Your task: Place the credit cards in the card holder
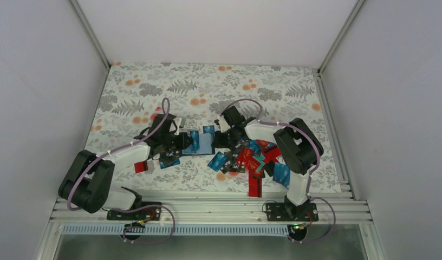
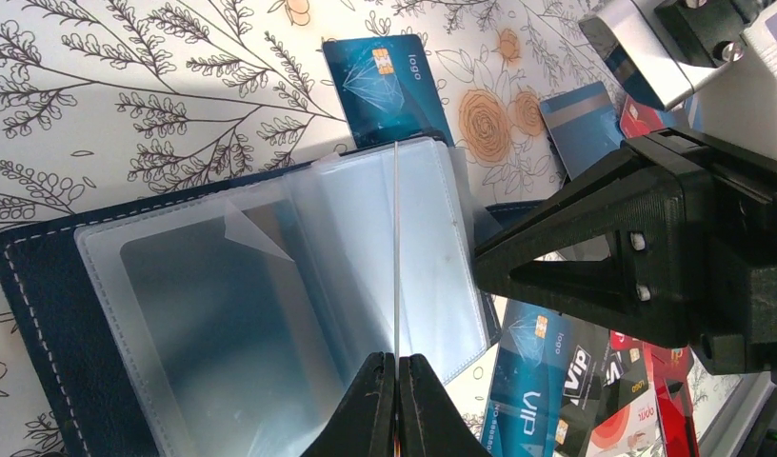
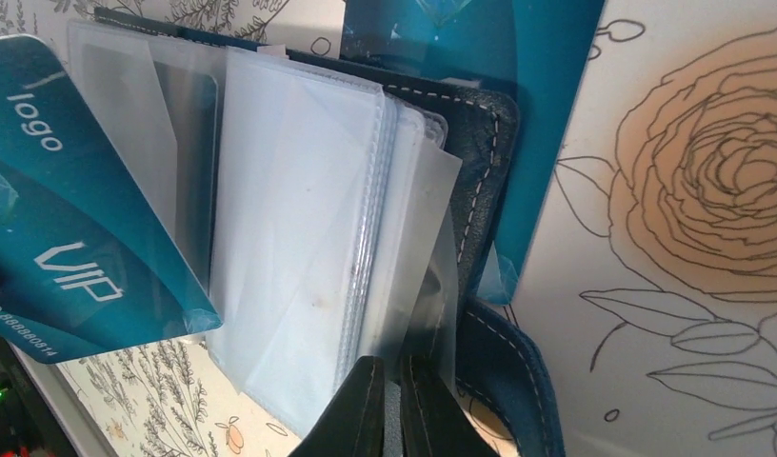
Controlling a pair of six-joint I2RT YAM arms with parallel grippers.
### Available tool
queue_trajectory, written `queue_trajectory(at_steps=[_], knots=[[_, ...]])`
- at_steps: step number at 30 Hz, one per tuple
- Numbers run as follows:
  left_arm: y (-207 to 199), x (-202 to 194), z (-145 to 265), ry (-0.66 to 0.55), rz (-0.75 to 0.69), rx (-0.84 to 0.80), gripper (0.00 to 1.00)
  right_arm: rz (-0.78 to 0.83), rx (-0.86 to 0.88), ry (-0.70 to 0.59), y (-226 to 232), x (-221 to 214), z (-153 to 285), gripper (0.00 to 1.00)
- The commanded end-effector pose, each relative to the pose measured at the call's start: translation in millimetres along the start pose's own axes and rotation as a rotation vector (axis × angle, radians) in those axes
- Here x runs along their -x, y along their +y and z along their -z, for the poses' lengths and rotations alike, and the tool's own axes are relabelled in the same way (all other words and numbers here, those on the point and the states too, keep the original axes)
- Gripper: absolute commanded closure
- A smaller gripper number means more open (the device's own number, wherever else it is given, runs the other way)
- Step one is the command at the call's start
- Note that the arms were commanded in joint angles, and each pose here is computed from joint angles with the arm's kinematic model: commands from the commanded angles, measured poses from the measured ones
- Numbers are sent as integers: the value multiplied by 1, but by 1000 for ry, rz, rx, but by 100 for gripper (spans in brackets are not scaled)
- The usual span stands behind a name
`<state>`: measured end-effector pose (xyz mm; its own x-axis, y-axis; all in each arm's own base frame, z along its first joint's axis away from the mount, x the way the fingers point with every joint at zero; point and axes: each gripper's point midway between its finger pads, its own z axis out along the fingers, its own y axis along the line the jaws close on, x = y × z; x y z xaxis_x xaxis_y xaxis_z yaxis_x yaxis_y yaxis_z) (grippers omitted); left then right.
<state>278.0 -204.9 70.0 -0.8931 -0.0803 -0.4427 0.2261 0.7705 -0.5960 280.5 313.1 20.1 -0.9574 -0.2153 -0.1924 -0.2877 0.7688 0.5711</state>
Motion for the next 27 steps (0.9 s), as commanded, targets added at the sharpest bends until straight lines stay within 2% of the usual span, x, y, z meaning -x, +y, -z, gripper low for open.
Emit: queue_trajectory(at_steps=[1,27], knots=[[1,0,-2,-5,-18,-14,98,-17,-46,31,-18,-14,-11,92],[11,-16,-17,58,83,-20,98,-27,-31,65,-21,-23,-17,95]])
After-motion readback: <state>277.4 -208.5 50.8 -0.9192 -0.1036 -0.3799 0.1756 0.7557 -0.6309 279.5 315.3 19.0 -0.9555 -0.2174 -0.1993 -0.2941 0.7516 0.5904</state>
